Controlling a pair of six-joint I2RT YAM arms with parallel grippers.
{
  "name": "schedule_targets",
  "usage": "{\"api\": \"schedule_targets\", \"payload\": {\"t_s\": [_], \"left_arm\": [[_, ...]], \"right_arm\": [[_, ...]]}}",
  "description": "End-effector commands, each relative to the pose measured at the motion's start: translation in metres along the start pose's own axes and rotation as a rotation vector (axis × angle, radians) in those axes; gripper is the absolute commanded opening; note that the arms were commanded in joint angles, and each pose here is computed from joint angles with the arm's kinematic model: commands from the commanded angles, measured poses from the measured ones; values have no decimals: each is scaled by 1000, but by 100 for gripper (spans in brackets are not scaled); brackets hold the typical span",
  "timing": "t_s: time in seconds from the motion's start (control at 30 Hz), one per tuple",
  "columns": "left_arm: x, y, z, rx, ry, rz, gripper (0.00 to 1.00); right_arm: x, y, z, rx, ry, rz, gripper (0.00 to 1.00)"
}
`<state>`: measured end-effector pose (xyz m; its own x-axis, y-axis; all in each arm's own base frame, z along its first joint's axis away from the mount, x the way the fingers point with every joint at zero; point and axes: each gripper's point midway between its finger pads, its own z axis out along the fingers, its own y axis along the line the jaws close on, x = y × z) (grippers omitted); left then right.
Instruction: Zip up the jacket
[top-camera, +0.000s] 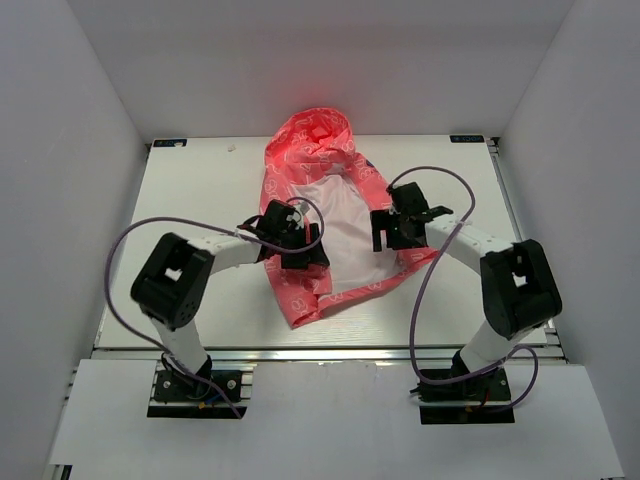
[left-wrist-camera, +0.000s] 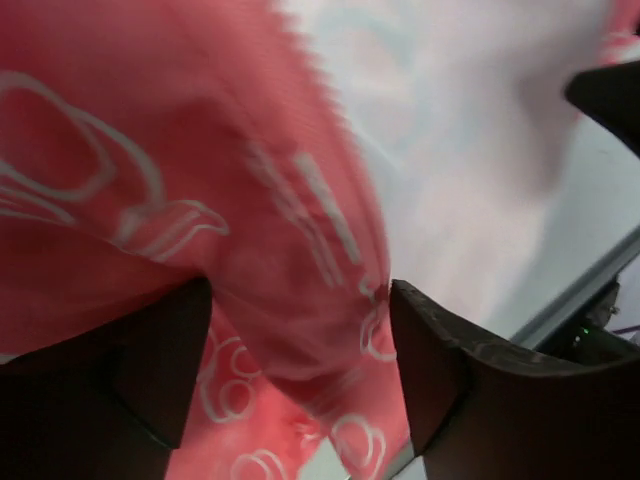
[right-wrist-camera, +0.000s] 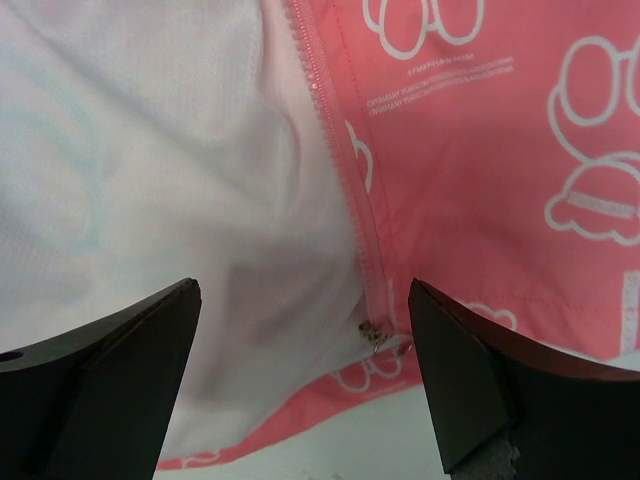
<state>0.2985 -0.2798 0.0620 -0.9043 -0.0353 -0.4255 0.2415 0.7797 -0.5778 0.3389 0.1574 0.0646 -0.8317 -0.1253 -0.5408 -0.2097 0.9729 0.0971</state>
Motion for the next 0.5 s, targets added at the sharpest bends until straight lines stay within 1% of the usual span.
{"api": "schedule_targets", "payload": {"t_s": [0.0,0.03,0.07,0.1,0.13,0.17,0.2,0.23,0.27,0.3,0.33,0.37,0.4,0.43,0.47], "left_arm": [[-25,-19,17,82,-29,-8,80],[-21,-9,30,61,-3,-20,79],[-28,-7,34,58,-17,-8,79],[-34,5,39,23,-28,-23,79],[-33,18,48,0,-12,-38,78],[-37,29,51,-20,-9,-40,78],[-56,39,51,-34,-40,-51,78],[-57,51,59,-41,-27,-53,78],[-65,59,62,-54,-37,-29,78],[-89,64,61,-55,-80,-9,78],[-101,70,63,-72,-100,12,78],[-96,86,70,-112,-56,28,78],[-107,91,69,-121,-60,44,78],[-128,88,64,-139,-72,86,78],[-133,92,65,-150,-68,106,79]], "right_arm": [[-2,7,18,-49,-10,5,89],[6,10,22,-69,4,3,89],[4,14,29,-91,-16,6,89],[6,15,33,-100,-21,13,89],[9,25,34,-155,-12,11,89],[12,28,40,-174,-13,20,89],[13,34,41,-200,-9,34,89],[13,37,43,-212,-12,34,89],[11,40,48,-213,-15,39,89],[10,43,51,-208,-15,36,89],[7,47,54,-206,-20,27,89],[9,49,60,-194,-8,25,89],[-1,56,60,-179,-29,12,89],[-3,58,61,-166,-32,19,89],[-7,59,62,-149,-36,30,89]]}}
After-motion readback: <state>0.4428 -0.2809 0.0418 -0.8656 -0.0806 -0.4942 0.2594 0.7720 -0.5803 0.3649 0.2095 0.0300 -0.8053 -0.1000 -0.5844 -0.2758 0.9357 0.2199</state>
